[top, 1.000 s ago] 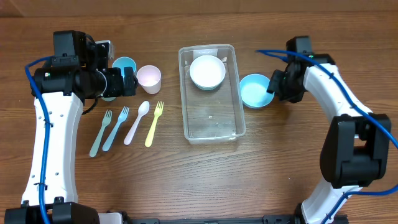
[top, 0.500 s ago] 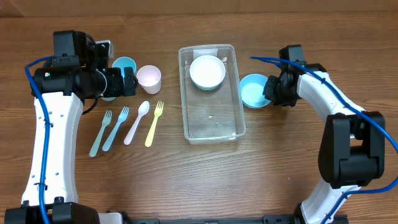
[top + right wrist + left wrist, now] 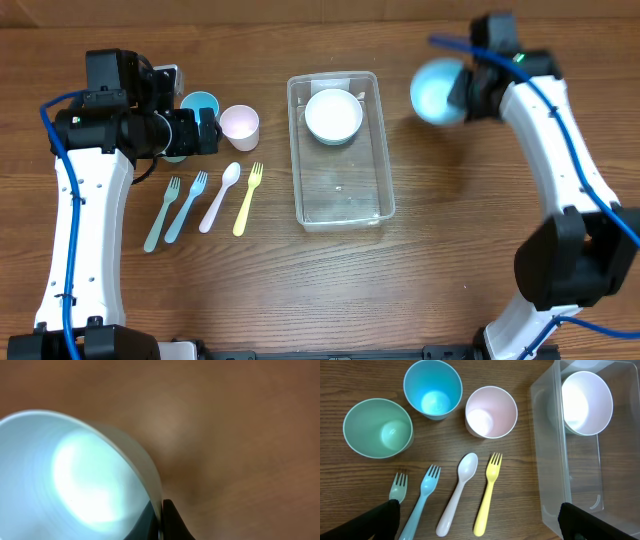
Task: Pack container
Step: 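Stack the blue bowl into the bowls in the container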
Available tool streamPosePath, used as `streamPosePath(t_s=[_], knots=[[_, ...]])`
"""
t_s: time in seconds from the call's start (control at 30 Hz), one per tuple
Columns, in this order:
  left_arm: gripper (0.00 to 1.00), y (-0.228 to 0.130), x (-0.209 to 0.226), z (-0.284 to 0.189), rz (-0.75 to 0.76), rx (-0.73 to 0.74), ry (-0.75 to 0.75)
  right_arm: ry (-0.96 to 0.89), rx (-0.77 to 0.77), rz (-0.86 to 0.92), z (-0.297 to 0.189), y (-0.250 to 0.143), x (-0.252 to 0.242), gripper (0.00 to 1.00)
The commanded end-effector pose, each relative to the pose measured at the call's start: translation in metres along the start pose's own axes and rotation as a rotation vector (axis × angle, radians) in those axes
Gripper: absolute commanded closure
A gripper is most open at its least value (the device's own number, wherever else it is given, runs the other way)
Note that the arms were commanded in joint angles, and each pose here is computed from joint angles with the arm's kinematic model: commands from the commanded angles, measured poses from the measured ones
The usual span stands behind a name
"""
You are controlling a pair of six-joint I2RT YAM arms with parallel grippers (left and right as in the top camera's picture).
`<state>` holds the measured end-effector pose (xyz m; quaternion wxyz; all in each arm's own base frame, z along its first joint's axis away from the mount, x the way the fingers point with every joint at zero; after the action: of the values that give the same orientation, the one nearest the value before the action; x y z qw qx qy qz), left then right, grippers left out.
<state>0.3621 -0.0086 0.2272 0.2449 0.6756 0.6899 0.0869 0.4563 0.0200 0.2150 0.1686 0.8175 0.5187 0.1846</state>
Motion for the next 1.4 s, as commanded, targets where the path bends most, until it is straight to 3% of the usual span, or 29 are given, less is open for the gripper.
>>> streamPosePath(t_s=[0.0, 0.13, 0.27, 0.47, 0.77, 0.8, 0.83, 0.93, 1.1, 1.23, 1.37], knots=[[0.00, 0.007, -0.002, -0.004, 0.029, -0.020, -0.003, 0.402, -0.073, -0.206, -0.083, 0.007, 0.086, 0.96], [0.00, 0.007, -0.002, -0.004, 0.029, -0.020, -0.003, 0.478, -0.064, -0.353, -0.084, -0.022, 0.137, 0.96], [0.00, 0.007, -0.002, -0.004, 0.029, -0.020, -0.003, 0.452, 0.044, -0.432, -0.032, -0.056, 0.167, 0.96], [0.00, 0.007, -0.002, -0.004, 0.029, -0.020, -0.003, 0.361, 0.177, -0.441, 0.044, -0.083, 0.165, 0.96], [0.00, 0.007, -0.002, -0.004, 0.029, -0.020, -0.003, 0.317, 0.239, -0.430, 0.069, -0.095, 0.156, 0.96], [0.00, 0.007, -0.002, -0.004, 0.029, -0.020, -0.003, 0.314, 0.246, -0.430, 0.072, -0.096, 0.156, 0.92], [0.00, 0.007, -0.002, -0.004, 0.029, -0.020, -0.003, 0.317, 0.242, -0.432, 0.072, -0.096, 0.157, 0.65], [0.00, 0.007, -0.002, -0.004, 0.029, -0.020, -0.003, 0.340, 0.209, -0.455, 0.059, -0.087, 0.161, 0.47], [0.00, 0.007, -0.002, -0.004, 0.029, -0.020, -0.003, 0.374, 0.066, -0.346, -0.042, -0.026, 0.142, 0.43], [0.00, 0.007, -0.002, -0.004, 0.029, -0.020, -0.003, 0.319, -0.033, -0.217, -0.108, 0.016, 0.076, 0.27], [0.00, 0.007, -0.002, -0.004, 0.029, -0.020, -0.003, 0.203, -0.025, -0.038, -0.125, 0.035, -0.009, 0.25]])
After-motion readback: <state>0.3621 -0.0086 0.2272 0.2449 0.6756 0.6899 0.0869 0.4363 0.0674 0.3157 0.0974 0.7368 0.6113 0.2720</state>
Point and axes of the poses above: each gripper's point midway between its finger pads, its own z axis out along the fingers, its own x axis along the line the jaws close on, y = z × x, the point moved 2 cm from there along -z, back along the fingers, and after that the axes turned 1 degree about z, right-handed, at the moved point
